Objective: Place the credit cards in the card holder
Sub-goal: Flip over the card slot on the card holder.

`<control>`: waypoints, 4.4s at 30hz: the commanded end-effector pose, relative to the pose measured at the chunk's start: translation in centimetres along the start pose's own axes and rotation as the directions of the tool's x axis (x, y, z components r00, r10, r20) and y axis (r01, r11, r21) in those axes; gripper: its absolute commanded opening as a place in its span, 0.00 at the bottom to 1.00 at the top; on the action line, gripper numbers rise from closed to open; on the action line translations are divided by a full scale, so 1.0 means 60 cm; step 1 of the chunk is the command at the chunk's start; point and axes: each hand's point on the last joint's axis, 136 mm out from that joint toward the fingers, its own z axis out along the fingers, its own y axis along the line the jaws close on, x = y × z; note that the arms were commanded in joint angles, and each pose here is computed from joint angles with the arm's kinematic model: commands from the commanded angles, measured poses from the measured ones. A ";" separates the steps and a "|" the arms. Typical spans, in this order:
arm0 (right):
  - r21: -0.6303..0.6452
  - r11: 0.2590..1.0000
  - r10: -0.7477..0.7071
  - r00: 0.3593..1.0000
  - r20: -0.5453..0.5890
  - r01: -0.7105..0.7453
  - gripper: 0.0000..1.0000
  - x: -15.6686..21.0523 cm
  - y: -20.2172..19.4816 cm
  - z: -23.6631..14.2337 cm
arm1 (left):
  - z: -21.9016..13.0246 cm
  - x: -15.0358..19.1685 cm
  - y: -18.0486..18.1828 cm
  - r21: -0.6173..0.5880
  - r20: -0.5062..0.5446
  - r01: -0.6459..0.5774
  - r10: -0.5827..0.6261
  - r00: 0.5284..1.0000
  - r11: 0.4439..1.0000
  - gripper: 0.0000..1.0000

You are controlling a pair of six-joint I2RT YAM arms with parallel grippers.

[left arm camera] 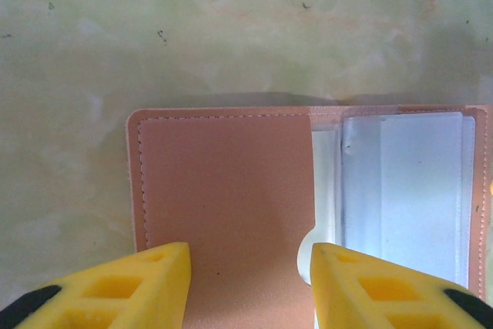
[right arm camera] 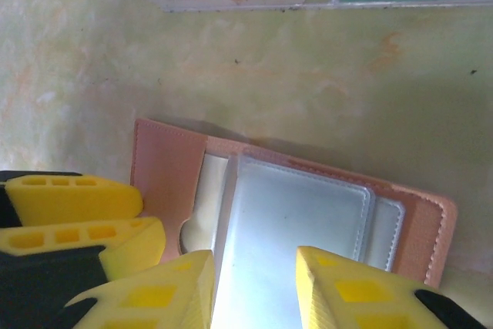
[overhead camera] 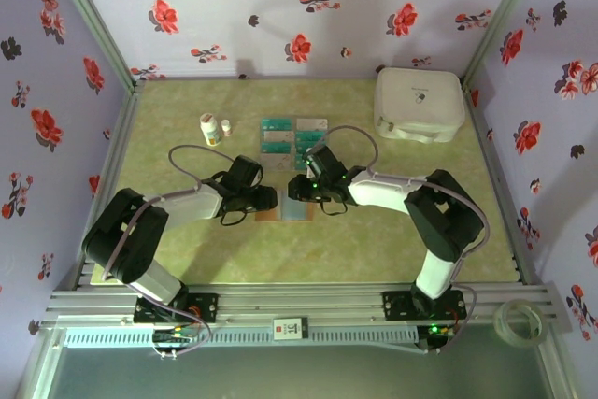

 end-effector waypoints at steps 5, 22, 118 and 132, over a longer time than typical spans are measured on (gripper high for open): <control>0.023 1.000 0.004 1.000 -0.003 -0.004 0.32 0.002 -0.026 0.015 | -0.002 0.009 -0.001 0.009 -0.002 -0.025 0.025 1.000 1.000 0.47; -0.008 0.999 0.036 0.998 -0.044 -0.036 0.32 0.017 -0.036 0.035 | -0.001 0.009 -0.005 0.034 0.012 -0.047 0.047 0.999 0.998 0.51; -0.055 0.993 0.103 0.994 -0.031 -0.105 0.50 0.022 -0.025 0.029 | 0.020 0.065 -0.016 -0.049 -0.017 -0.327 0.327 0.945 0.944 0.42; -0.146 0.986 0.066 0.996 -0.055 -0.074 0.46 0.017 0.018 0.023 | 0.017 0.062 -0.018 -0.046 -0.012 -0.327 0.327 0.945 0.944 0.42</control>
